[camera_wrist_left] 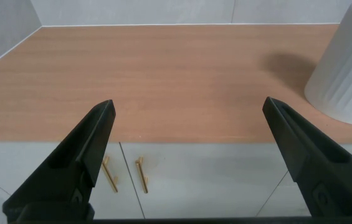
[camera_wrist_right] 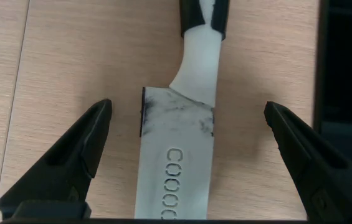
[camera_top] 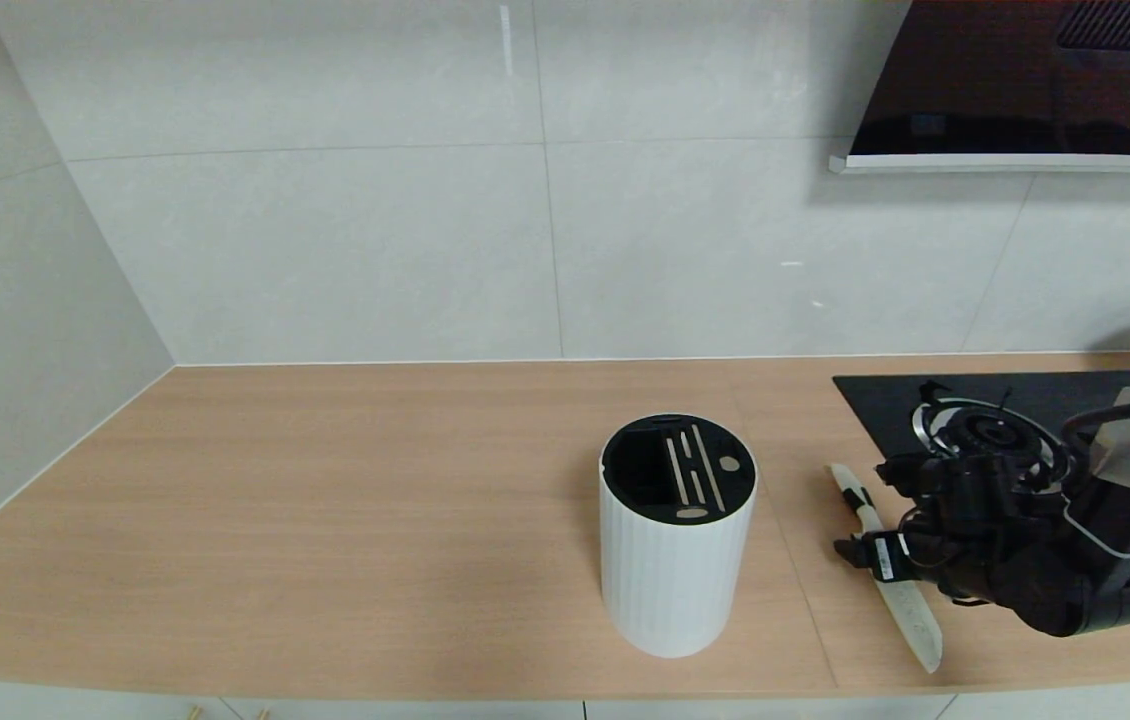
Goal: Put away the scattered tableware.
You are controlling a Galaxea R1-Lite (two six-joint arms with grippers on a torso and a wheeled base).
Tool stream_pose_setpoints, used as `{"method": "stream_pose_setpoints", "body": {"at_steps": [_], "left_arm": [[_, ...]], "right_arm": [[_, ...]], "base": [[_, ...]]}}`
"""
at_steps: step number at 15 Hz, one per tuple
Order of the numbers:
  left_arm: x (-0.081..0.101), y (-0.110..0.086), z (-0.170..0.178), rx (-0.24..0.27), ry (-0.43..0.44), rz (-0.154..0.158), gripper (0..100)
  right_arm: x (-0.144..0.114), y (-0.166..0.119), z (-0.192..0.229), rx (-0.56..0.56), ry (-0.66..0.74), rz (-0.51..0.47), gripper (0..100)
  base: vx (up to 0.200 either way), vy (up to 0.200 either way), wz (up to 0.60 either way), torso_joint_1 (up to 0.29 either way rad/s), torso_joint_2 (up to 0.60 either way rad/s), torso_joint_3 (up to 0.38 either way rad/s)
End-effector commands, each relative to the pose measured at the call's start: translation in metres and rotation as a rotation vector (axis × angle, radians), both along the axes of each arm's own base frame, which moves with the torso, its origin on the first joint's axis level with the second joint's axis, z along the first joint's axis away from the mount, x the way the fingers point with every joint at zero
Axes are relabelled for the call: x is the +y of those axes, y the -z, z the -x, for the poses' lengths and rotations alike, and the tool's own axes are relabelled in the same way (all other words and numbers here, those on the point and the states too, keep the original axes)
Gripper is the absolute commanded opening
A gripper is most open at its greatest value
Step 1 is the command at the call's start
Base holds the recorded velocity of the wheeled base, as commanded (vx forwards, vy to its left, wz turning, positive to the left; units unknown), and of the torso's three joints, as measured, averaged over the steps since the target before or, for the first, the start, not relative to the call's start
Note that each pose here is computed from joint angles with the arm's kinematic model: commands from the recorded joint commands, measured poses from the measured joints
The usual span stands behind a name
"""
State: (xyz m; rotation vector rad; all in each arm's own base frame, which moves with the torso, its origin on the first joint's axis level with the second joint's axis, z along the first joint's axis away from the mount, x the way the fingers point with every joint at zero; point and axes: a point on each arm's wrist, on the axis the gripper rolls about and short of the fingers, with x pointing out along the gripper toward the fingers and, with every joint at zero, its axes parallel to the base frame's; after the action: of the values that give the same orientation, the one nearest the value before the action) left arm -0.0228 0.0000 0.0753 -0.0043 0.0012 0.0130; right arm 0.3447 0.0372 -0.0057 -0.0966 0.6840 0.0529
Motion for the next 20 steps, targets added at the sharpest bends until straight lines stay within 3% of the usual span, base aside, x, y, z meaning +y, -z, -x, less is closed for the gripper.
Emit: {"method": "stream_pose_setpoints", "body": {"at_steps": [1, 4, 5, 15, 18, 20], "left_arm": [[0.0, 0.0, 0.0, 0.0, -0.001, 0.0, 100], [0.0, 0.0, 0.0, 0.0, -0.001, 0.0, 100], [0.0, 0.0, 0.0, 0.0, -0.001, 0.0, 100], [0.0, 0.0, 0.0, 0.0, -0.001, 0.0, 100], [0.0, 0.0, 0.0, 0.0, -0.001, 0.0, 100], [0.0, 0.0, 0.0, 0.0, -0.001, 0.0, 100]], "right_arm": [[0.0, 0.001, 0.0, -0.005, 0.001, 0.0, 100], [0.0, 0.002, -0.001, -0.002, 0.001, 0.0, 100], [0.001, 0.003, 0.0, 0.0, -0.001, 0.0, 0], [0.001, -0.002, 0.002, -0.01, -0.001, 0.005, 0], [0.0, -0.042, 0.005, -0.125, 0.049, 0.023, 0], [0.004, -0.054, 0.013, -0.15, 0.037, 0.018, 0]], "base": [[0.0, 0.0, 0.0, 0.0, 0.0, 0.0], [0.0, 0.0, 0.0, 0.0, 0.0, 0.0], [0.0, 0.0, 0.0, 0.0, 0.0, 0.0], [0.0, 0.0, 0.0, 0.0, 0.0, 0.0], [0.0, 0.0, 0.0, 0.0, 0.0, 0.0], [0.0, 0.0, 0.0, 0.0, 0.0, 0.0]]}}
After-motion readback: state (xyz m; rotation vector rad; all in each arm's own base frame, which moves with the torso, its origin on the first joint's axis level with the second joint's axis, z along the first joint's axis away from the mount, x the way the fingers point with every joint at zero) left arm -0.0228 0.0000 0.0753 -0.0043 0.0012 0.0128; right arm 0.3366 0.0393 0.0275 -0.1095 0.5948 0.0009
